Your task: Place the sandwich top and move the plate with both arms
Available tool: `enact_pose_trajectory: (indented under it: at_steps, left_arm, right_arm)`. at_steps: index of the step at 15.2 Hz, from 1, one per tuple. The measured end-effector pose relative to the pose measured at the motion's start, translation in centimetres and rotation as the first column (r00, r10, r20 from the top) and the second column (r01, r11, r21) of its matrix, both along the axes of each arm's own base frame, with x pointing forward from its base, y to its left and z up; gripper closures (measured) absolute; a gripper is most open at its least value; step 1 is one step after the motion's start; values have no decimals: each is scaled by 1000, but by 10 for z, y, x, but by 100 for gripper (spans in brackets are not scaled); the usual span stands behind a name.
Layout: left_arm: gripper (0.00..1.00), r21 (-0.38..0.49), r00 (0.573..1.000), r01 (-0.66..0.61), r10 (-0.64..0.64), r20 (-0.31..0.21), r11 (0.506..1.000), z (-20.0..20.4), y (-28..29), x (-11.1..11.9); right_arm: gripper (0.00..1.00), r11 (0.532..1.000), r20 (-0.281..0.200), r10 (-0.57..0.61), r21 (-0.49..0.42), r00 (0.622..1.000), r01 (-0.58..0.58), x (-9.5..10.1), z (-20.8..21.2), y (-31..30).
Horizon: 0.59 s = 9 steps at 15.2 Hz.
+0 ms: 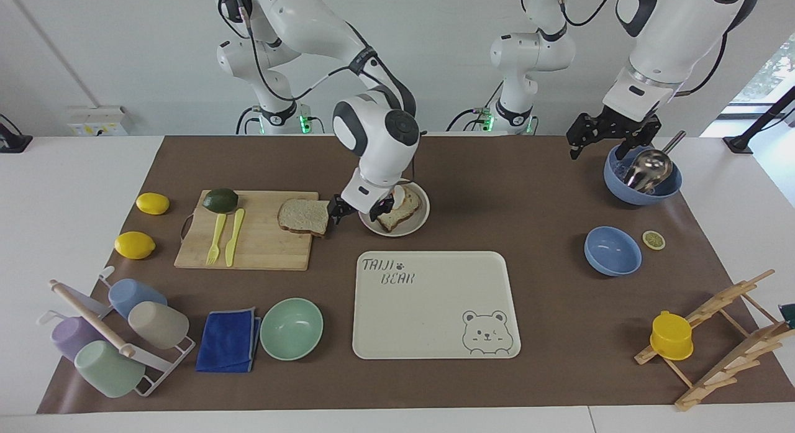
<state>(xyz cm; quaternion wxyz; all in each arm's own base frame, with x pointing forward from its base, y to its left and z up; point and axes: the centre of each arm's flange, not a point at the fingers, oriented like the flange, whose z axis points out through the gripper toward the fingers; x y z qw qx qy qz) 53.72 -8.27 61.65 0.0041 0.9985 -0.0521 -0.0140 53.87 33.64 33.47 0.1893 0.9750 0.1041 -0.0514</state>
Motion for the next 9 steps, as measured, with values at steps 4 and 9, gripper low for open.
enact_pose_trajectory:
  at_steps: [4,9]
  left_arm:
    - [0,0,1000,0,0,0,1000,0,0,0]
    - [0,0,1000,0,0,0,1000,0,0,0]
  right_arm:
    - [0,997,-23,-64,-38,998,64,8,-17,-32]
    - [0,991,-48,-118,-76,992,114,-12,-41,-50]
